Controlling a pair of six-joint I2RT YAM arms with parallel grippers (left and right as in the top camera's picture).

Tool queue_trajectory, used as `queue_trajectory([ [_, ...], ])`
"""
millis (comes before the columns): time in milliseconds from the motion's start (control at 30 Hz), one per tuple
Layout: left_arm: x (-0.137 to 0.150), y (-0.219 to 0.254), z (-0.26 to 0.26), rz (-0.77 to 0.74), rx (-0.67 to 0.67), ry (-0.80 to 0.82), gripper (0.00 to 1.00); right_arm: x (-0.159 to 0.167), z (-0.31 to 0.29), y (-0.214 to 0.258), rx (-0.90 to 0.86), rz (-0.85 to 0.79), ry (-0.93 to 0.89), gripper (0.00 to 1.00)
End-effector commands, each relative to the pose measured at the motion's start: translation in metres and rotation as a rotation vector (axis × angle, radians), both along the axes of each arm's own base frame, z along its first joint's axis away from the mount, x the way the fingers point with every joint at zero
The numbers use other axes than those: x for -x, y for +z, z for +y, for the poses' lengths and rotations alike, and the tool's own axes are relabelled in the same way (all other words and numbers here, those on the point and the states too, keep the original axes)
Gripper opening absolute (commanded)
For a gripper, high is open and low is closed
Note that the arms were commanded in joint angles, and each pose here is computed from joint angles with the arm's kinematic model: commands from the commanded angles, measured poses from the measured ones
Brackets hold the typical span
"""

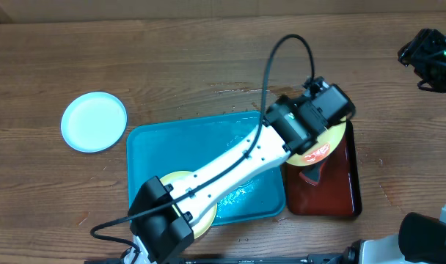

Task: Clean dirty plates on tray and stack at the side
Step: 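Lift the yellow plate with the left gripper and raise the right arm away, then swing the yellow plate with the left gripper over to the white plate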

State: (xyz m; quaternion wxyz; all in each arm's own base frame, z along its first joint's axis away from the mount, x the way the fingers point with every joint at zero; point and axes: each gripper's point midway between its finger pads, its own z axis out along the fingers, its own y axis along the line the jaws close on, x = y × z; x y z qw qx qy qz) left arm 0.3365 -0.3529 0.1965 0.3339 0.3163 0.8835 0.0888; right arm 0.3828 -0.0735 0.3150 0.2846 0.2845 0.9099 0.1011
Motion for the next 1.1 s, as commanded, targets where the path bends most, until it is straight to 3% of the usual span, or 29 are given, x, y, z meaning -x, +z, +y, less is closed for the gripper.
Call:
queue_trajectory([
  [0,-0.008,0.028,0.001,-0.170,-0.094,0.005,0.04,0.001,-0.002,0.019,0.003,-0.061,0.006,0.61],
  [300,0.009,0.061,-0.021,-0.373,-0.222,-0.064,0.04,0.003,-0.008,0.024,-0.091,-0.097,0.008,0.61],
  [600,0.024,0.076,-0.047,-0.466,-0.291,-0.164,0.04,0.005,-0.007,0.028,-0.153,-0.116,0.025,0.60],
  [967,0.018,0.053,-0.063,-0.573,-0.587,-0.192,0.04,0.008,-0.004,0.026,-0.169,-0.103,0.031,0.56],
  [1067,0.017,0.047,-0.063,-0.576,-0.612,-0.181,0.04,0.008,-0.004,0.026,-0.169,-0.103,0.031,0.56],
])
